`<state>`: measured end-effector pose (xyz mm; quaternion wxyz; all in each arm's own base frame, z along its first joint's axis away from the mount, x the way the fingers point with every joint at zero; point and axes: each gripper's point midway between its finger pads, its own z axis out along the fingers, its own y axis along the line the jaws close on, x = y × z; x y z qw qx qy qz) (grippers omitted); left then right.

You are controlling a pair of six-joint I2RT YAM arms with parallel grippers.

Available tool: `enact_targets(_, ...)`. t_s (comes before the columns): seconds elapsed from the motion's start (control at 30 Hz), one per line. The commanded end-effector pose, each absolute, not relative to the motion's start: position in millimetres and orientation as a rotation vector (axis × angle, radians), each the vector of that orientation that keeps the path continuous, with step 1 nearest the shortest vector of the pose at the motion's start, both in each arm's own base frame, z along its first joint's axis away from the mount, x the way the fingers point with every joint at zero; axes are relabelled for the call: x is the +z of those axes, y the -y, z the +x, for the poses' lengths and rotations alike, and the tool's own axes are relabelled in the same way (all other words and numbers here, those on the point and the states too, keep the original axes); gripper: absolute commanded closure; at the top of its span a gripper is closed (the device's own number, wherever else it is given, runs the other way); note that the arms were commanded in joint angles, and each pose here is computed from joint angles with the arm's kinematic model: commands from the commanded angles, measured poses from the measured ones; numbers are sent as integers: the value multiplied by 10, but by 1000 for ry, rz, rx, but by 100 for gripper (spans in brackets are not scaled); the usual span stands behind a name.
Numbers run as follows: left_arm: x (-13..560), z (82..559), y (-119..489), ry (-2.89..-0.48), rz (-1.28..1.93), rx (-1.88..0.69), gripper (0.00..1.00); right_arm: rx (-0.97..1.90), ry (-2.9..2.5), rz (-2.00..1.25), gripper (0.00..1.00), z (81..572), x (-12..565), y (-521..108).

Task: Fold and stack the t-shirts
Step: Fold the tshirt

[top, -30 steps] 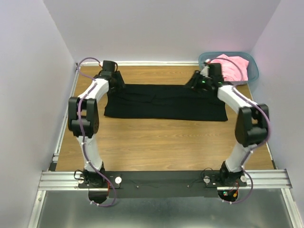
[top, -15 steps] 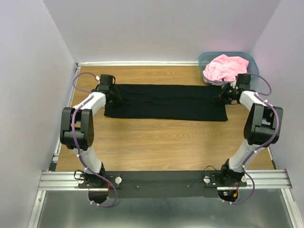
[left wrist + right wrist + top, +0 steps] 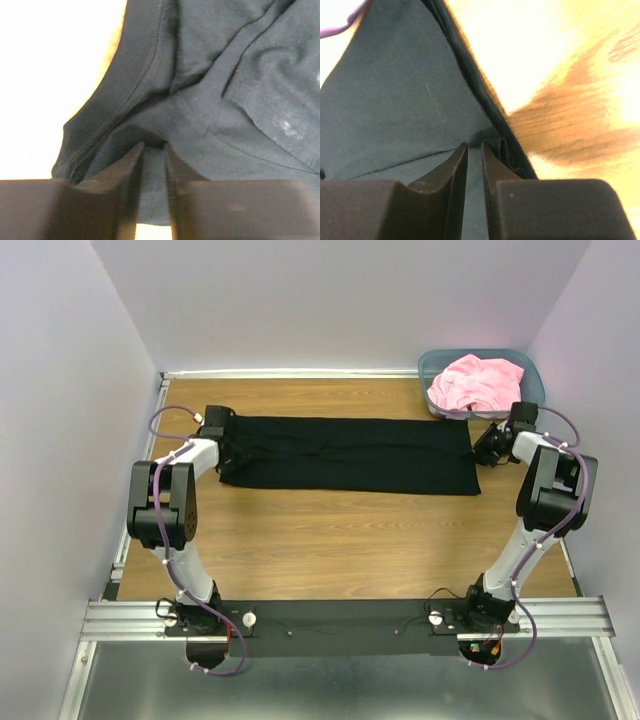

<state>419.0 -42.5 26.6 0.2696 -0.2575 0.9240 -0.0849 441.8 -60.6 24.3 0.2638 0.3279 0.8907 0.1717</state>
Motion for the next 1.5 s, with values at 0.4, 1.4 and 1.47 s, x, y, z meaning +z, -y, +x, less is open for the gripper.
enact_targets(0.4,541,3747,270,-2428,-736,-199,57,655,-2267,959,66,3694,901,181)
enact_targets(1.4,-8,3489,-376,-2486,-970,-41,72,130,-2398,1210,77,2942,71,713)
enact_targets(1.47,21,3490,-352,-2484,-965,-60,70,146,-2408,1177,76,2941,141,674)
